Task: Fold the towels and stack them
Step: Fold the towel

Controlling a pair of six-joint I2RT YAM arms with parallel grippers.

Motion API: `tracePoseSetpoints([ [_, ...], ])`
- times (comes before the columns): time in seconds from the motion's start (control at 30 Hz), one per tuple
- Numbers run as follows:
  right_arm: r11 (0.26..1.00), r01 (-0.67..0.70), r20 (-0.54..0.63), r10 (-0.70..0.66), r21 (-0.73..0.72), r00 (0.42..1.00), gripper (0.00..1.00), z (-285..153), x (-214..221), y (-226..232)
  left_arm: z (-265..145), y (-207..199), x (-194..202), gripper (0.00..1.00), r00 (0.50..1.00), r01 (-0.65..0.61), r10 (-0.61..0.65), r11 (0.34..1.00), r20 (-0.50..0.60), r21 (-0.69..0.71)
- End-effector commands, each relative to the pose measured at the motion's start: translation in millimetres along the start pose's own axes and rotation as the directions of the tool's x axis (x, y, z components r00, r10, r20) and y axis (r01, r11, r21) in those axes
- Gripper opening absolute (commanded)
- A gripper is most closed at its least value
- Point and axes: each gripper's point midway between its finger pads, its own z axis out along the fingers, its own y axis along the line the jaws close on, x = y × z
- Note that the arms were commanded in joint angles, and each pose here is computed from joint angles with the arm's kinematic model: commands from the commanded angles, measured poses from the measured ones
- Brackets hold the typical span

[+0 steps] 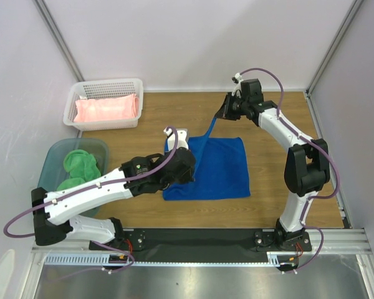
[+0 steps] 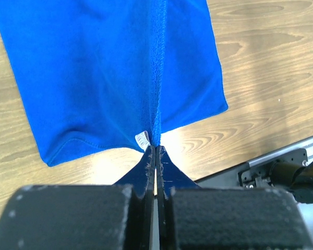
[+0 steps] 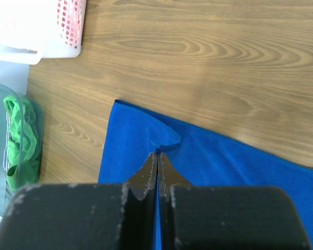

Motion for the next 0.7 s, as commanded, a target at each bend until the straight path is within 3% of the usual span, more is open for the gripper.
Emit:
tracePoseSetpoints([
  [0.0, 0.999, 0.041, 0.079, -0.041, -0.003, 0.996, 0.0, -10, -22, 8, -9, -9, 5, 0.0, 0.999, 0.022, -0.02, 0.998, -0.035, 0.061],
  [0.2, 0.997, 0.06, 0.074, -0.064, 0.05, 0.995, 0.0, -15, -21, -4, -8, -46, 0, 0.0, 1.0, -0.006, 0.01, 0.979, -0.02, 0.202],
  [0.67, 0.971, 0.118, -0.053, -0.11, 0.21, 0.993, 0.0, -7, 9, -82, 52, -88, 48, 0.0, 0.988, -0.105, 0.13, 0.963, -0.085, 0.247],
])
